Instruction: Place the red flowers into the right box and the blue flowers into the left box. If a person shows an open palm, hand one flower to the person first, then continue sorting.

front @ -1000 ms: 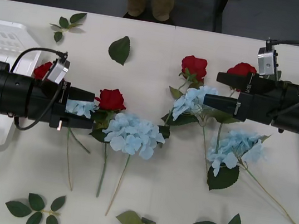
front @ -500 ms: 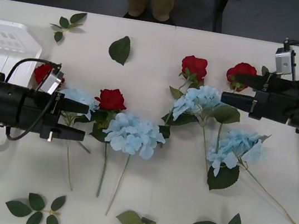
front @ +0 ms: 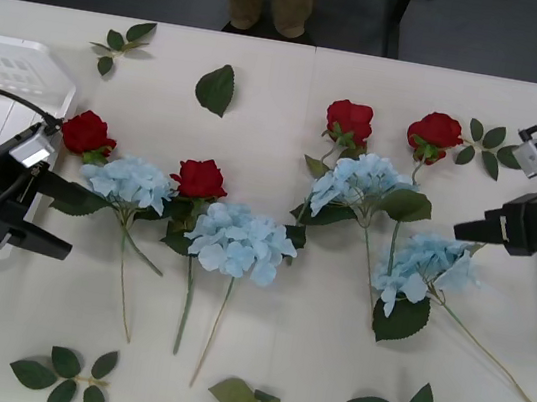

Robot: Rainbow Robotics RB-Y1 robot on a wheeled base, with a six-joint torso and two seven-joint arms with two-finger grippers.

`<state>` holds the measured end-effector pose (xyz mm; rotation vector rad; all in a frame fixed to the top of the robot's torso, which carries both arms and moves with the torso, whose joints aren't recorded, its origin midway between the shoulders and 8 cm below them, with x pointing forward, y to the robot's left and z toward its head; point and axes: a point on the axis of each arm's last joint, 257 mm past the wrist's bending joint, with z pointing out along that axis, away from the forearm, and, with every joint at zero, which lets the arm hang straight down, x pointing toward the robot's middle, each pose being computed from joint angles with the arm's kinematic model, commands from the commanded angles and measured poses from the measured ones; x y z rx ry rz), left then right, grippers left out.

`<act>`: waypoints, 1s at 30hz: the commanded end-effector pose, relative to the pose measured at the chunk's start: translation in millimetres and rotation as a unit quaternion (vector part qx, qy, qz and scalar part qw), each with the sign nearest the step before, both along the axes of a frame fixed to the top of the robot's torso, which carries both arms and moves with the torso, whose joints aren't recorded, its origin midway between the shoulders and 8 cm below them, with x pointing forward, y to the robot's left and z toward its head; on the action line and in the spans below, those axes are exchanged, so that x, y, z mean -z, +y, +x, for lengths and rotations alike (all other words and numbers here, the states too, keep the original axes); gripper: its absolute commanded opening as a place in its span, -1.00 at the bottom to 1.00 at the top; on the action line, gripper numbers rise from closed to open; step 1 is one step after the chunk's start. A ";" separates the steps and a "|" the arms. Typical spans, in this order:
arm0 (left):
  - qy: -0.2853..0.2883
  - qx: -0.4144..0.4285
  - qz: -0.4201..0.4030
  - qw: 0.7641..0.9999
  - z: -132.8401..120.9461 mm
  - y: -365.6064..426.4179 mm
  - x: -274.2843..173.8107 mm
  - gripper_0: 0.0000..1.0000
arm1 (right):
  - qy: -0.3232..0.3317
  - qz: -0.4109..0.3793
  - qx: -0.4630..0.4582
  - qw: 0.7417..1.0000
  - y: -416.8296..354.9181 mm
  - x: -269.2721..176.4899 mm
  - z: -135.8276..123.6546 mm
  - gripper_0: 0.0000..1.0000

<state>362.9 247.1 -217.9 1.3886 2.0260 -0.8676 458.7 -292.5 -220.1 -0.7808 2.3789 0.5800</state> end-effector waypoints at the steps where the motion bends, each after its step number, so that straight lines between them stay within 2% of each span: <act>1: 0.068 -0.092 0.097 0.989 12.7 21.6 -18.7 1.00 | -0.044 -0.099 -0.029 0.994 -33.8 -33.5 9.8 1.00; 4: 0.115 -0.164 0.126 0.972 14.3 30.8 -12.7 1.00 | -0.047 -0.117 -0.044 0.991 -47.9 -37.9 5.5 1.00; 7: 0.166 -0.248 0.141 0.944 17.1 43.6 -2.8 1.00 | -0.053 -0.125 -0.055 0.989 -69.6 -34.7 -0.3 1.00; 10: 0.224 -0.348 0.156 0.897 15.4 64.5 14.3 1.00 | -0.057 -0.138 -0.078 0.986 -84.0 -17.8 -11.2 1.00; 12: 0.263 -0.428 0.162 0.850 13.3 82.2 26.0 1.00 | -0.065 -0.153 -0.095 0.981 -92.1 -2.6 -18.2 1.00; 13: 0.272 -0.446 0.162 0.837 12.5 86.0 28.6 1.00 | -0.067 -0.159 -0.100 0.980 -94.3 0.3 -19.2 1.00; 15: 0.299 -0.516 0.155 0.788 12.4 100.6 37.4 1.00 | -0.072 -0.168 -0.110 0.977 -100.0 14.3 -27.0 1.00; 16: 0.306 -0.531 0.149 0.776 13.5 101.4 39.1 1.00 | -0.072 -0.168 -0.113 0.977 -100.2 17.3 -29.4 1.00; 17: 0.316 -0.560 0.132 0.754 18.1 102.2 41.8 1.00 | -0.071 -0.166 -0.118 0.976 -98.9 26.7 -35.6 1.00; 19: 0.322 -0.590 0.109 0.732 26.8 100.2 44.0 1.00 | -0.069 -0.160 -0.119 0.977 -96.0 38.4 -44.9 1.00; 21: 0.329 -0.630 0.066 0.700 44.4 93.6 45.4 1.00 | -0.067 -0.153 -0.126 0.978 -86.2 53.4 -57.6 1.00; 30: 0.290 -0.707 0.012 0.645 121.4 87.8 23.8 1.00 | -0.099 -0.177 -0.142 0.969 -51.7 86.4 -68.2 1.00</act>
